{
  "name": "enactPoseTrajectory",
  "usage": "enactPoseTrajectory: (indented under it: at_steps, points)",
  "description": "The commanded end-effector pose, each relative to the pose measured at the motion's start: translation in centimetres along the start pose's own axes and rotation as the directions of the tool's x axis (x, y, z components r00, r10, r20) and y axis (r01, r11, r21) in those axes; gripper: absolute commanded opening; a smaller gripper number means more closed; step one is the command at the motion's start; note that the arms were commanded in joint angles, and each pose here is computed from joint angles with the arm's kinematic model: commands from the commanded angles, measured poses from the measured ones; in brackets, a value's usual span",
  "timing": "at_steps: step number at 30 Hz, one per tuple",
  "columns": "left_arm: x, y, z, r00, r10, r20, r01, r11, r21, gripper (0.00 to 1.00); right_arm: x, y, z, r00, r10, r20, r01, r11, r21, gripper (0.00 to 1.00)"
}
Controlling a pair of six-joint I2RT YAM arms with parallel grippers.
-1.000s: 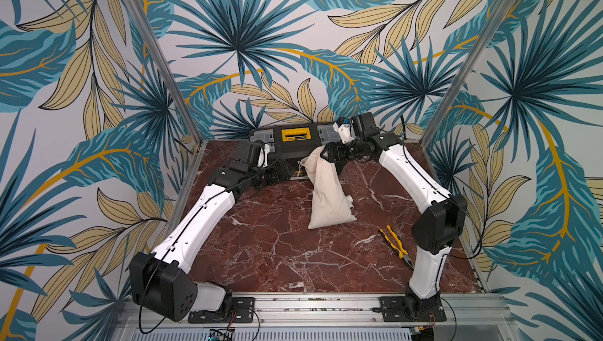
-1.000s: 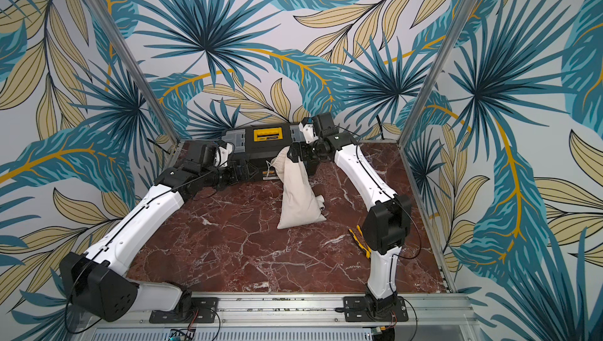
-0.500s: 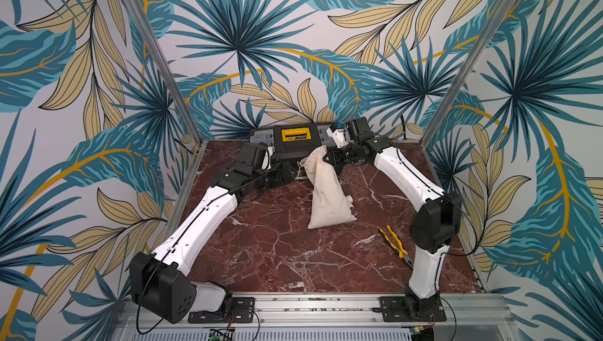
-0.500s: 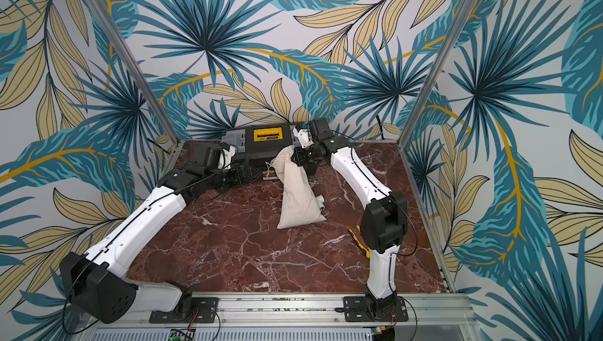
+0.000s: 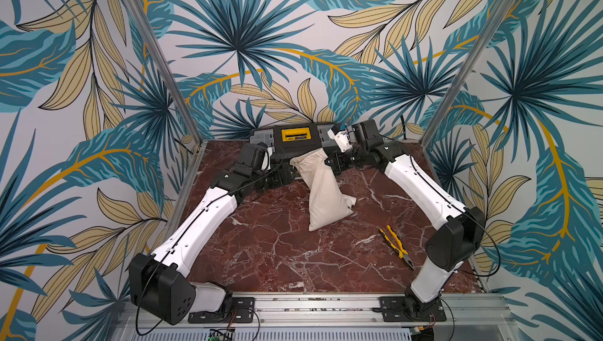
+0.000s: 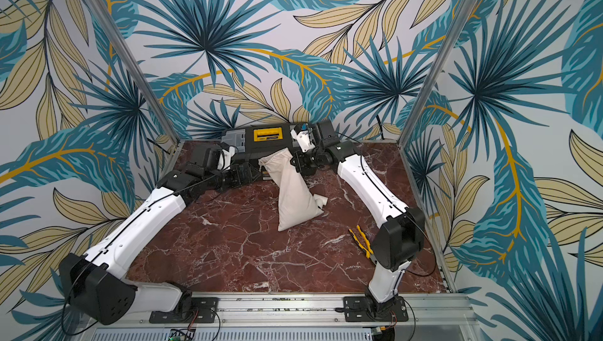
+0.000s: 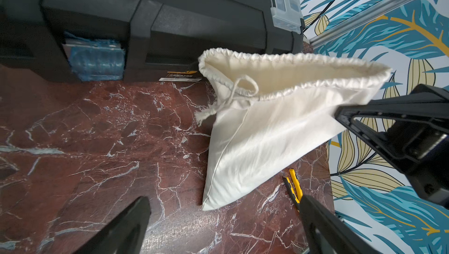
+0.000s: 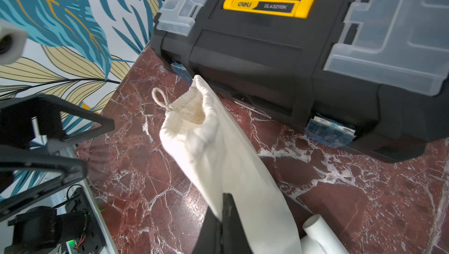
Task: Close the soil bag
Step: Adjust the soil bag at the center of the board.
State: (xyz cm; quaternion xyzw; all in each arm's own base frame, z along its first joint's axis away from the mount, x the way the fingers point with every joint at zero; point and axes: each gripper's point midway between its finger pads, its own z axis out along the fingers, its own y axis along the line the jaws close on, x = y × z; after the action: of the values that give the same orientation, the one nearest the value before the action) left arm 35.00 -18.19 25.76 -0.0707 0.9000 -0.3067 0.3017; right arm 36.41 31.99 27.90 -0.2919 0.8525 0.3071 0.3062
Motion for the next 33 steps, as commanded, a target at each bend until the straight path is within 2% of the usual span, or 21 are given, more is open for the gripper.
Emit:
enactPoseTrajectory:
  at_steps: [1,6,11,17,24,27,33]
  points:
    - [-1.8,-0.8,-2.4,0.995,0.021,0.099,-0.024,0.999,0.03,1.0,-2.3,4.0,-2.7,0.989,-0.093,0.113,0.107,0.986,-0.126,0.0]
    - [-3.8,-0.6,-6.3,0.974,0.006,0.228,-0.018,0.998,0.053,1.0,-1.9,7.6,-3.7,0.977,-0.166,0.133,0.195,0.948,-0.252,0.0]
    - [-5.4,-0.5,-9.8,0.944,0.01,0.33,-0.031,0.998,0.06,1.0,-1.2,9.5,-4.0,0.971,-0.198,0.133,0.232,0.914,-0.334,0.0]
    - [-5.0,-0.7,-9.9,0.951,0.003,0.309,-0.028,0.997,0.076,1.0,-1.4,12.1,-5.2,0.957,-0.231,0.174,0.284,0.866,-0.412,0.0]
    - [-4.6,-0.7,-10.4,0.948,0.028,0.316,-0.053,0.996,0.072,1.0,-0.1,14.5,-5.9,0.949,-0.265,0.172,0.316,0.796,-0.516,0.0]
    - [-4.2,-0.7,-10.1,0.953,0.039,0.301,-0.066,0.994,0.081,1.0,1.9,14.2,-4.8,0.952,-0.277,0.133,0.304,0.781,-0.546,0.0]
    - [-3.2,-1.1,-9.2,0.958,0.079,0.276,-0.119,0.985,0.128,1.0,9.0,10.7,0.2,0.958,-0.281,-0.049,0.21,0.811,-0.545,0.0]
